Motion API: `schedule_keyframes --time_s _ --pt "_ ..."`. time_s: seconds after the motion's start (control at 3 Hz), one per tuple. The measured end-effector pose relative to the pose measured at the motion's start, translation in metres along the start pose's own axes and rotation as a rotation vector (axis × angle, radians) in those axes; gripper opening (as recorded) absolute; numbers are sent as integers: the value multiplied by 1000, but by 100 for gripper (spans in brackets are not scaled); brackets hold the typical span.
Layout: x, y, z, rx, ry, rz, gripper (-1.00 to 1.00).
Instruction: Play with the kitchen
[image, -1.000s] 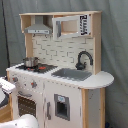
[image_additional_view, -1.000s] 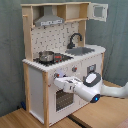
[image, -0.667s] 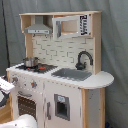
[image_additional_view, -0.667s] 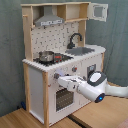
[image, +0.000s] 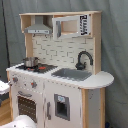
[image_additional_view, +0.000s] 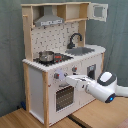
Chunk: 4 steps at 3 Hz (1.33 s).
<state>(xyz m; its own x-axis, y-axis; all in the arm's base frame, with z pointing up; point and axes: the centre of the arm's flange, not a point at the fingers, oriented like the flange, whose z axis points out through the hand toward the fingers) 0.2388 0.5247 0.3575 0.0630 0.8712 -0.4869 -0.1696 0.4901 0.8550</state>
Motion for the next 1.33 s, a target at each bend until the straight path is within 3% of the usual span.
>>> schedule_keyframes --time_s 0.33,1.33 --pt "-3 1 -24 4 -6 63 100" --pt "-15 -23 -85 22 -35 287 100"
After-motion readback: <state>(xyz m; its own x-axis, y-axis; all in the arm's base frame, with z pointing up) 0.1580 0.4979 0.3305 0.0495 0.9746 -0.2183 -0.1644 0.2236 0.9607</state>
